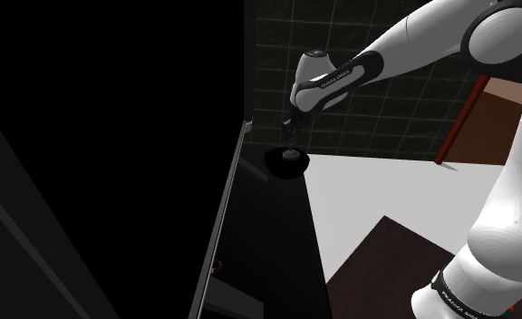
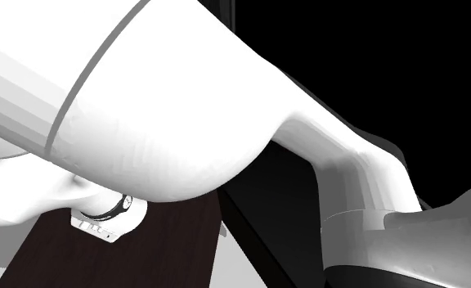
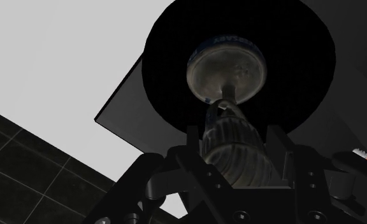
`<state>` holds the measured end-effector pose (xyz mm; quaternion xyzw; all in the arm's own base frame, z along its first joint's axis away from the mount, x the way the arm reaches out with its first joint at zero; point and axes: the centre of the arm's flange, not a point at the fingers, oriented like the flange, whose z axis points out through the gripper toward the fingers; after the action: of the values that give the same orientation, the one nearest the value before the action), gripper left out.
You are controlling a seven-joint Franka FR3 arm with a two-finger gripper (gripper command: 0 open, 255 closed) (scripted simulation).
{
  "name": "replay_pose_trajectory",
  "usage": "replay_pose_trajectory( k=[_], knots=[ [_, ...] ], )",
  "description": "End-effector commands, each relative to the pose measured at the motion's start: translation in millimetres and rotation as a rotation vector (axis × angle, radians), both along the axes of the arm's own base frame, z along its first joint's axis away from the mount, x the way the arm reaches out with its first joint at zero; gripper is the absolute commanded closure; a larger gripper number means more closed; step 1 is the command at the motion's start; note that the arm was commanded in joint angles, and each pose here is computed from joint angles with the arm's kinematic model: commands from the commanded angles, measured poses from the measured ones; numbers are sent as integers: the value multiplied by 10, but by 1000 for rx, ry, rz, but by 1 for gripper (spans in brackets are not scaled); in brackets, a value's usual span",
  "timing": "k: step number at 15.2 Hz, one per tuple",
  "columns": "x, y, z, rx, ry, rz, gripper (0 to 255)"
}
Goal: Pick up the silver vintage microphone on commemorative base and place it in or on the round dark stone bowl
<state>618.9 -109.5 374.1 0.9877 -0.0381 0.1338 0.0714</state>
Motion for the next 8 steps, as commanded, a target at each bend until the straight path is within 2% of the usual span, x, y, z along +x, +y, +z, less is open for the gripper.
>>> replay_pose_trajectory(
  k=[1,3,4,8],
  knots=[
    [-6,0,-21,1,4,0,255],
    [-6,0,-21,1,4,0,255],
    [-8,1,-18,1,4,0,0],
    [-7,3,-17,1,4,0,0]
  ],
)
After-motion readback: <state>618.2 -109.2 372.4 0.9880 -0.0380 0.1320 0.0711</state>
